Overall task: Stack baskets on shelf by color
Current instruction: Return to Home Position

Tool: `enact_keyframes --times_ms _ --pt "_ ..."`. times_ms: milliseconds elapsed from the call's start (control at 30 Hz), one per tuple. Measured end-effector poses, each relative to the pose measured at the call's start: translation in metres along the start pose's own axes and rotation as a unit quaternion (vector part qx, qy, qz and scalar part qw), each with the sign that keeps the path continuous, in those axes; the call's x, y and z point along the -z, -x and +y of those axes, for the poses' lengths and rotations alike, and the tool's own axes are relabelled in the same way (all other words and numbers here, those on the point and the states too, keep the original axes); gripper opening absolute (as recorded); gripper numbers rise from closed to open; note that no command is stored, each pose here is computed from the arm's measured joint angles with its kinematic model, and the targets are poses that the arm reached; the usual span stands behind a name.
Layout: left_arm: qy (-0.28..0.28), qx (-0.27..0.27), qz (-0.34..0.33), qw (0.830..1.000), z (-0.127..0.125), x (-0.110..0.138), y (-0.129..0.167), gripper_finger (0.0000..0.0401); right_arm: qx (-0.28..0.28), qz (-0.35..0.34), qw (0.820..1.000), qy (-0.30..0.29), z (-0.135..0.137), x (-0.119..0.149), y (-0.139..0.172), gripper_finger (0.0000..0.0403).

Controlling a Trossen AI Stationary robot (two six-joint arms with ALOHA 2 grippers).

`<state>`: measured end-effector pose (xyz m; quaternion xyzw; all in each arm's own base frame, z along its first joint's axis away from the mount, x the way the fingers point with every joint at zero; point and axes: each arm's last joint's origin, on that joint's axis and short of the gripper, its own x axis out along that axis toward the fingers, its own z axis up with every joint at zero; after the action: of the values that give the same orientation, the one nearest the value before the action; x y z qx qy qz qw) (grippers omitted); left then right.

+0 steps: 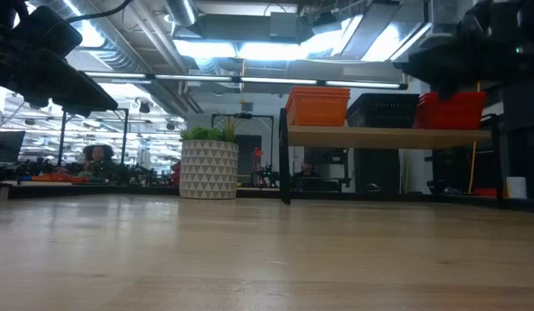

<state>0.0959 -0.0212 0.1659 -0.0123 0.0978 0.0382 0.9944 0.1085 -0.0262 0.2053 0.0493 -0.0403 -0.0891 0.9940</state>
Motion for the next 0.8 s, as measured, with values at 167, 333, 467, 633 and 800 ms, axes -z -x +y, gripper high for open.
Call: enact_keyframes --times_ms 167,333,467,633,800 --pt "0.000 0.000 0.000 1.000 0.000 0.000 0.000 0.0118 -0.028 0.022 0.998 -0.050 0.005 0.013 0.000 0.0143" --pt "0.000 0.000 0.000 1.000 0.000 0.000 0.000 0.0118 -0.038 0.028 0.998 -0.034 0.007 0.014 0.000 0.0143" --pt "0.000 0.000 0.000 1.000 0.000 0.000 0.000 0.0118 -0.039 0.041 0.998 -0.022 0.007 0.016 0.000 0.0143" --pt "0.000 0.000 0.000 1.000 0.000 0.000 0.000 0.0118 -0.040 0.029 0.999 -0.023 0.008 0.014 0.003 0.0143" --pt "0.000 0.000 0.000 1.000 0.000 0.000 0.000 0.0118 -0.041 0.021 0.999 -0.024 0.008 0.013 0.005 0.0143"
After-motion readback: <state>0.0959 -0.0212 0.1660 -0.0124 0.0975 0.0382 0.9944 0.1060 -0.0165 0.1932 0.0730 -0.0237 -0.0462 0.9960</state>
